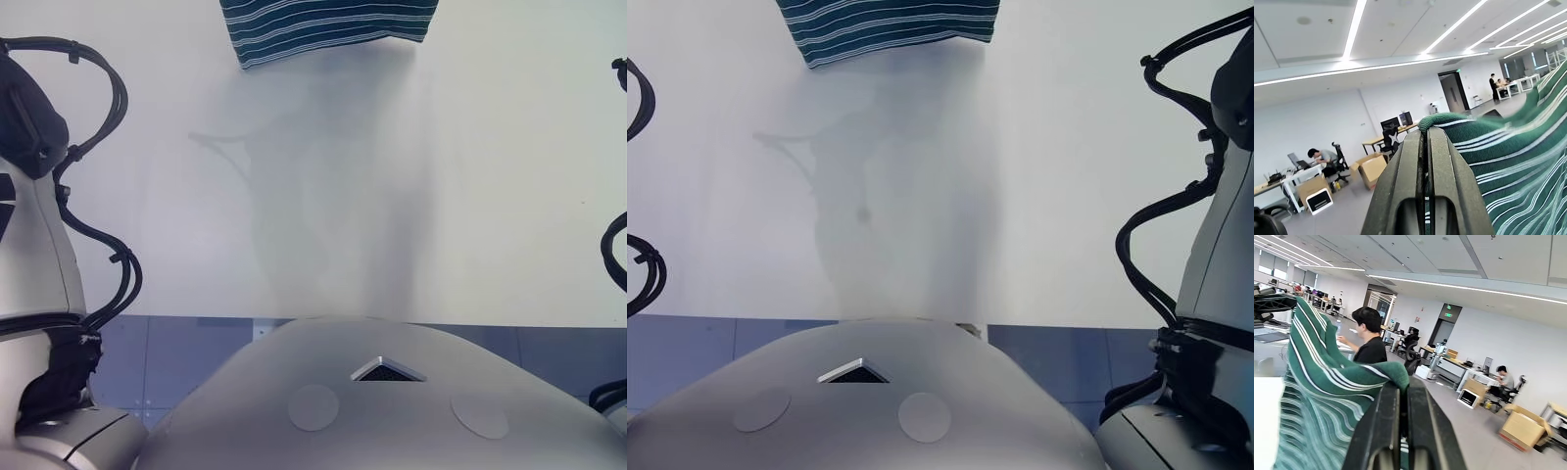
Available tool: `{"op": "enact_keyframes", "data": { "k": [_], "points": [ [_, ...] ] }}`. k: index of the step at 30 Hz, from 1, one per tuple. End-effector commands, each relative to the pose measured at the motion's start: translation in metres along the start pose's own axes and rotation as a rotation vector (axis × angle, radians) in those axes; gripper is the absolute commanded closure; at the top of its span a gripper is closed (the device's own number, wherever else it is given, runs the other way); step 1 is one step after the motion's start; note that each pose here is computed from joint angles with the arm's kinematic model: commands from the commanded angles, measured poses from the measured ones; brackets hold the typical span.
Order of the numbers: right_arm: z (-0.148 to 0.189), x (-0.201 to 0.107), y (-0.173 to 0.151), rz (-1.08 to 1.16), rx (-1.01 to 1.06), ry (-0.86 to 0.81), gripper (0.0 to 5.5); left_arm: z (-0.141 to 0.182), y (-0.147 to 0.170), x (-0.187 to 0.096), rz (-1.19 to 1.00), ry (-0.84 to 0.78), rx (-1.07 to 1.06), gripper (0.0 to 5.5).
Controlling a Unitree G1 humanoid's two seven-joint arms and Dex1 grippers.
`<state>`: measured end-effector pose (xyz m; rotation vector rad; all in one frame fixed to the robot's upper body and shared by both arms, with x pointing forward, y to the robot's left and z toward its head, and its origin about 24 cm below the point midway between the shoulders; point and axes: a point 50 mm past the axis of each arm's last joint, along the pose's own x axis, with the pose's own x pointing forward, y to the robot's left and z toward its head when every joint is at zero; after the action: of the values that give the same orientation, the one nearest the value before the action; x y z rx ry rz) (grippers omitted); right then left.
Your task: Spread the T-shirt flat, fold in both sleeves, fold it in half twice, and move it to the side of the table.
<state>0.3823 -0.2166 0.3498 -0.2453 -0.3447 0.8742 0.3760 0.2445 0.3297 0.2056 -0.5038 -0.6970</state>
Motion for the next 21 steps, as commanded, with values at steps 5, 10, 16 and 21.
{"op": "enact_keyframes", "data": {
  "k": [5,10,16,21],
  "points": [
    [-0.035,-0.024,0.009,0.135,0.099,0.015,5.45,-0.021,-0.027,-0.046,-0.237,0.058,-0.11,5.5],
    [-0.059,-0.063,0.038,0.325,0.235,0.077,5.45,-0.037,-0.074,-0.094,-0.39,0.207,-0.236,5.5],
    [-0.104,-0.11,0.121,0.555,0.385,0.354,5.45,-0.059,-0.135,-0.147,-0.617,0.492,-0.383,5.5],
    [-0.145,-0.155,0.168,0.692,0.354,0.658,5.45,-0.094,-0.182,-0.188,-0.772,0.719,-0.311,5.5]
  ]
}}
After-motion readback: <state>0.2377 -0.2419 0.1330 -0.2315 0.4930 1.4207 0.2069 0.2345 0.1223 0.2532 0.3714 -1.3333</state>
